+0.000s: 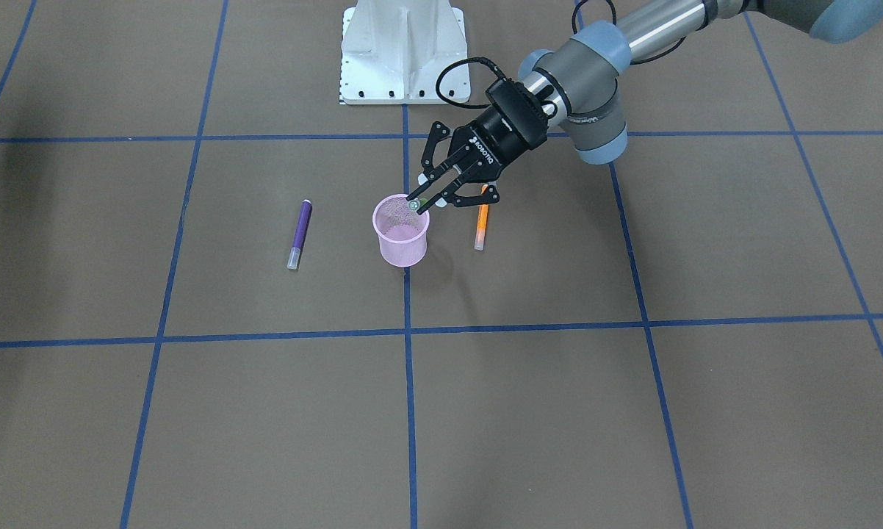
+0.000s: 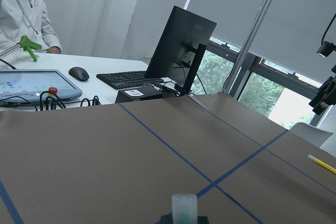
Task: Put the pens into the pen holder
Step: 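Carry the green marker with the left gripper and drop it into the pink cup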
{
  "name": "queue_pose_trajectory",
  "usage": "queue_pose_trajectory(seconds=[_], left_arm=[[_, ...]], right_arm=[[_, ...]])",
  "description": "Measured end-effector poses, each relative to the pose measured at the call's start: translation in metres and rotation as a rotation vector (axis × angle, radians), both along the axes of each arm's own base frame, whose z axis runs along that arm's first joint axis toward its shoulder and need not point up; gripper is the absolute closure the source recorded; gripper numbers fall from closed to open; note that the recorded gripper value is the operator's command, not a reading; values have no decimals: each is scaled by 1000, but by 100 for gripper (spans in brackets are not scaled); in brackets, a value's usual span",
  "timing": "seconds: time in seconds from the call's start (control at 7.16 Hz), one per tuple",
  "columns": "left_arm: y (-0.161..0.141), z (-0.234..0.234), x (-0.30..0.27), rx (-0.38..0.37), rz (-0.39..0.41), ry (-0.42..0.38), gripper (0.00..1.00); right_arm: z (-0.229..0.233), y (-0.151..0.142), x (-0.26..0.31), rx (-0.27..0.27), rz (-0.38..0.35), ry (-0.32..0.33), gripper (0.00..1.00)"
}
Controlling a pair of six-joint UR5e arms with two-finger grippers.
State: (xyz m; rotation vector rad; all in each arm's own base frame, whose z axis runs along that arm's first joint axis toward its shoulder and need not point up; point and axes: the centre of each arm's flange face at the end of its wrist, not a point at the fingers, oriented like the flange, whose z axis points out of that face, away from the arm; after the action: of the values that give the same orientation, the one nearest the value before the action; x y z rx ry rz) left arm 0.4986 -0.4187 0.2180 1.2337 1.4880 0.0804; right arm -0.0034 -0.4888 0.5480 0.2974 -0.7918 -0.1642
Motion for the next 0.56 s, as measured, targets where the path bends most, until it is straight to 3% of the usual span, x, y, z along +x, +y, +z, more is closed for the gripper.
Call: queue_pose_trajectory(seconds=[0.14, 0.42, 0.56], left_arm=[[4, 2, 9, -5, 5, -4, 64], [10, 2, 26, -10, 15, -11, 0], [13, -3, 31, -13, 18, -2, 0]], right_arm=[[-1, 0, 0, 1, 0, 0, 0], [-1, -1, 0, -1, 3, -1, 0], [-2, -1, 0, -1, 4, -2, 0]])
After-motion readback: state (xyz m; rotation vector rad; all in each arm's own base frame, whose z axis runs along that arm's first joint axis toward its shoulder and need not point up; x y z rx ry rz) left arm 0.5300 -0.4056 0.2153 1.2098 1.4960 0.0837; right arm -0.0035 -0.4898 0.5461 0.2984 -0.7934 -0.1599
